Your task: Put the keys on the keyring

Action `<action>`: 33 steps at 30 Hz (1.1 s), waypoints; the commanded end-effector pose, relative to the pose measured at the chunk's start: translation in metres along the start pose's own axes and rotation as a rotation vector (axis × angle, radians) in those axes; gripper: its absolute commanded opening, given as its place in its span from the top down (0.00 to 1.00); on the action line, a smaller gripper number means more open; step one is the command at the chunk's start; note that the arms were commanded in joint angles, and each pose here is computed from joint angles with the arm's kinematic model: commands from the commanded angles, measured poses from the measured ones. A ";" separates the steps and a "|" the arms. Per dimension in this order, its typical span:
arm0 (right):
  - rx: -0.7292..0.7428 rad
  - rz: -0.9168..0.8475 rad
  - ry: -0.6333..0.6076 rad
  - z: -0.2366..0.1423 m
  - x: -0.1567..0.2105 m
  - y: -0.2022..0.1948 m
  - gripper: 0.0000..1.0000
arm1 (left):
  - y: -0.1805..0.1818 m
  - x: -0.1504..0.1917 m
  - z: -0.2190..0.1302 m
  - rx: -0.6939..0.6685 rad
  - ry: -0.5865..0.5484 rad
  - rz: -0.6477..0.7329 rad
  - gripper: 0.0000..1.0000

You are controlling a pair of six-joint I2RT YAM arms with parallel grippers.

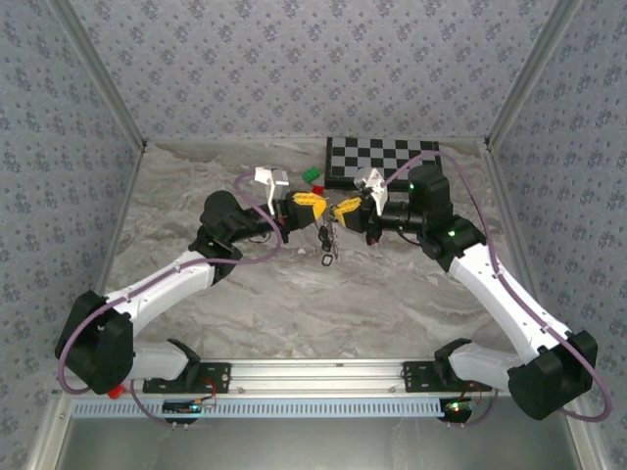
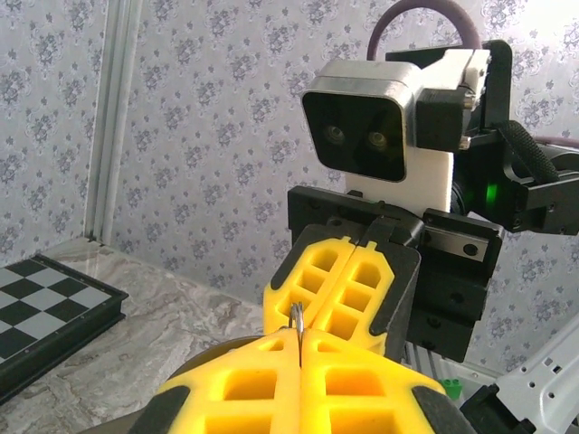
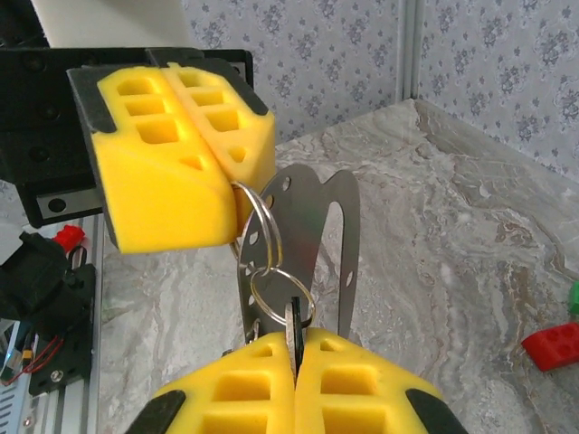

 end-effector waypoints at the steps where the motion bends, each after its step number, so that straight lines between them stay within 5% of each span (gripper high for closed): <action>1: -0.046 -0.036 0.052 0.003 0.001 0.011 1.00 | -0.013 -0.024 -0.001 0.037 -0.100 0.066 1.00; 14: -0.024 -0.052 0.094 0.004 0.001 0.015 0.92 | -0.013 -0.021 -0.001 0.049 -0.095 0.069 1.00; 17: -0.001 -0.036 0.055 -0.004 -0.001 0.012 1.00 | -0.013 -0.019 -0.001 0.043 -0.088 0.072 1.00; 33: -0.005 -0.057 -0.003 -0.015 -0.015 0.013 1.00 | -0.013 -0.008 0.008 0.082 -0.007 0.072 1.00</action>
Point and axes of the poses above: each hand's point on the last joint's axis, 136 mm out from that joint toward the fingers, its own z axis out along the fingers, its own y axis along the line the jaws close on, x = y × z, the point moved 8 cm from there along -z, back along the fingers, and after that the axes turned 5 degrees about z, right-handed, at the moved point
